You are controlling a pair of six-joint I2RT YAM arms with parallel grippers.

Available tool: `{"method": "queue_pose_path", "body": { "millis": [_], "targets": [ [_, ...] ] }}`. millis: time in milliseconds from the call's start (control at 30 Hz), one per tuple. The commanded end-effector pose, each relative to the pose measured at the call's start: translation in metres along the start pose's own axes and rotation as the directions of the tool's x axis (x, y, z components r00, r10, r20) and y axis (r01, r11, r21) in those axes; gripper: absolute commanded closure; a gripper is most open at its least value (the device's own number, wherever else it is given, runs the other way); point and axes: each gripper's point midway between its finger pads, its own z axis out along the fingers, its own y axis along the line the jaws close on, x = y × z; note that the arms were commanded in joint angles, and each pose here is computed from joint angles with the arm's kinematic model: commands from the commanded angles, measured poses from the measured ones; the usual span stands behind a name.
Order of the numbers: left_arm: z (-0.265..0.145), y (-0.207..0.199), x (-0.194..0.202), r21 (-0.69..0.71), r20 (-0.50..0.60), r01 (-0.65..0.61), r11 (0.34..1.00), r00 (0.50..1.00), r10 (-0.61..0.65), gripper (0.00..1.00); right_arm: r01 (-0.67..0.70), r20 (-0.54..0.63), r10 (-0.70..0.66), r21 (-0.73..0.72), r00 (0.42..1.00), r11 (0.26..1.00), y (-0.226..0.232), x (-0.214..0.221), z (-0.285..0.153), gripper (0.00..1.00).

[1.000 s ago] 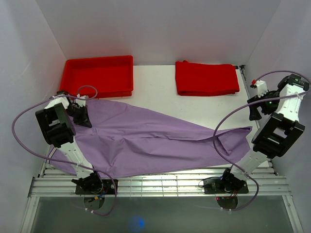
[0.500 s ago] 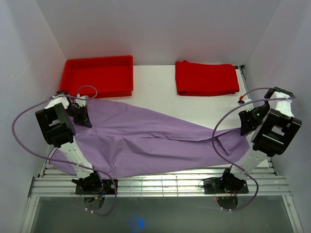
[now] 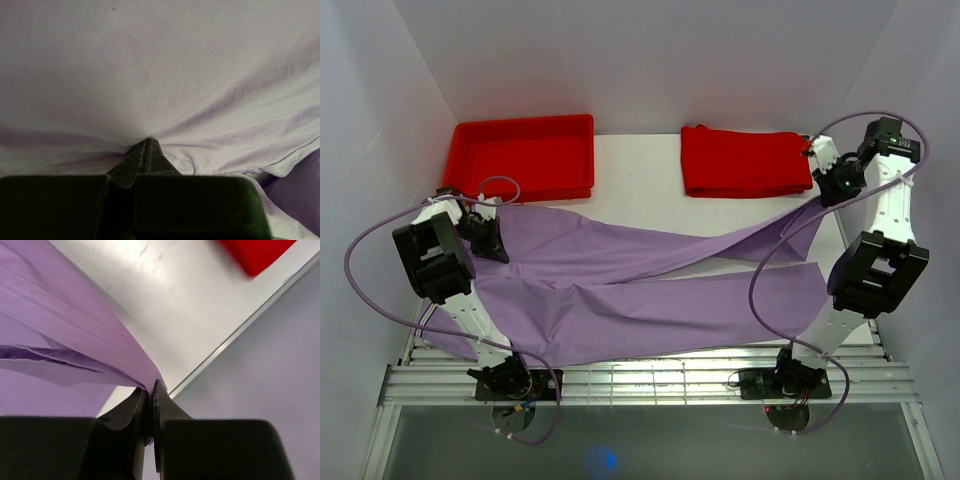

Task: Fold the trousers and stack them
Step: Flatten the trousers out

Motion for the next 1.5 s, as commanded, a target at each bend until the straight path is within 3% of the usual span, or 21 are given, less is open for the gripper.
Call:
{"method": "queue_pose_path", "body": {
  "millis": [0,67,133,167,233,267,367,433,467,567,600,733,767,800,833,967,1033,1100,1233,1367,1467],
  "targets": [
    [0.020,0.044,0.015,-0.134,-0.067,-0.019,0.991,0.998,0.010,1.00,0.263,0.157,-0.312,0.268,0.937,0.927,-0.026,-0.079,-0.047,0.92],
    [0.021,0.044,0.014,-0.130,-0.064,-0.011,0.991,0.998,0.003,1.00,0.364,0.161,-0.435,0.341,0.886,0.867,-0.023,-0.089,-0.043,0.92],
    [0.020,0.043,0.014,-0.126,-0.059,-0.008,0.992,0.998,0.001,1.00,0.470,0.125,-0.592,0.488,0.796,0.736,-0.013,-0.094,-0.076,0.92],
    [0.020,0.042,0.015,-0.124,-0.060,-0.004,0.992,0.998,-0.003,1.00,0.521,0.115,-0.636,0.473,0.763,0.710,-0.001,-0.072,-0.043,0.92],
    [0.021,0.041,0.015,-0.117,-0.057,-0.001,0.993,0.998,-0.006,1.00,0.678,-0.065,-0.791,0.561,0.609,0.475,0.014,-0.048,-0.054,0.92],
    [0.021,0.041,0.016,-0.115,-0.057,0.000,0.993,0.998,-0.006,1.00,0.729,-0.123,-0.820,0.543,0.559,0.416,0.032,-0.015,-0.022,0.92],
    [0.021,0.040,0.017,-0.111,-0.059,-0.001,0.994,0.998,-0.006,1.00,0.810,-0.235,-0.834,0.468,0.499,0.353,0.038,0.038,0.005,0.83],
    [0.017,0.039,0.018,-0.117,-0.057,-0.014,0.993,0.998,0.007,1.00,0.801,-0.229,-0.806,0.425,0.546,0.422,0.043,0.059,0.015,0.47],
    [0.016,0.039,0.018,-0.118,-0.055,-0.021,0.993,0.998,0.014,1.00,0.791,-0.216,-0.797,0.417,0.565,0.447,0.043,0.061,0.015,0.41],
    [0.008,0.036,0.013,-0.117,-0.031,-0.041,0.992,0.999,0.038,1.00,0.738,-0.135,-0.747,0.344,0.651,0.581,0.049,0.061,0.004,0.41],
    [0.004,0.032,0.008,-0.103,-0.013,-0.063,0.993,0.998,0.062,1.00,0.712,-0.091,-0.721,0.283,0.687,0.643,0.062,0.066,0.004,0.35],
    [-0.027,0.001,-0.015,-0.052,0.112,-0.186,0.981,0.975,0.191,1.00,0.571,0.005,-0.606,0.329,0.795,0.752,0.046,0.032,-0.038,0.19],
    [-0.035,-0.005,-0.020,-0.060,0.135,-0.216,0.974,0.966,0.223,1.00,0.538,0.034,-0.574,0.305,0.818,0.786,0.043,0.028,-0.039,0.06],
    [-0.053,-0.017,-0.028,-0.078,0.180,-0.263,0.962,0.945,0.273,0.98,0.479,0.072,-0.519,0.298,0.851,0.826,0.043,0.022,-0.046,0.04],
    [-0.059,-0.033,-0.032,-0.070,0.194,-0.341,0.937,0.917,0.348,0.95,0.450,0.110,-0.497,0.293,0.861,0.844,0.043,0.007,-0.065,0.06],
    [-0.089,-0.105,-0.048,-0.073,0.304,-0.549,0.832,0.783,0.543,0.62,0.349,0.187,-0.378,0.174,0.907,0.921,0.040,-0.005,-0.069,0.10],
    [-0.094,-0.154,-0.054,-0.086,0.357,-0.655,0.751,0.683,0.637,0.54,0.296,0.208,-0.317,0.126,0.925,0.947,0.043,-0.010,-0.063,0.10],
    [-0.089,-0.185,-0.058,-0.062,0.392,-0.676,0.734,0.660,0.641,0.47,0.269,0.204,-0.275,0.058,0.940,0.961,0.045,-0.015,-0.042,0.07],
    [-0.053,-0.255,-0.073,-0.024,0.378,-0.785,0.619,0.567,0.732,0.42,0.187,0.098,-0.185,-0.013,0.978,0.982,0.041,-0.006,0.007,0.02],
    [0.000,-0.279,-0.086,0.043,0.309,-0.815,0.578,0.561,0.768,0.44,0.089,0.022,-0.088,-0.069,0.996,0.994,0.028,0.005,0.053,0.18],
    [0.016,-0.296,-0.098,0.031,0.305,-0.842,0.538,0.521,0.797,0.45,0.063,-0.009,-0.064,-0.093,0.998,0.994,0.020,0.007,0.072,0.21]
  ]
}}
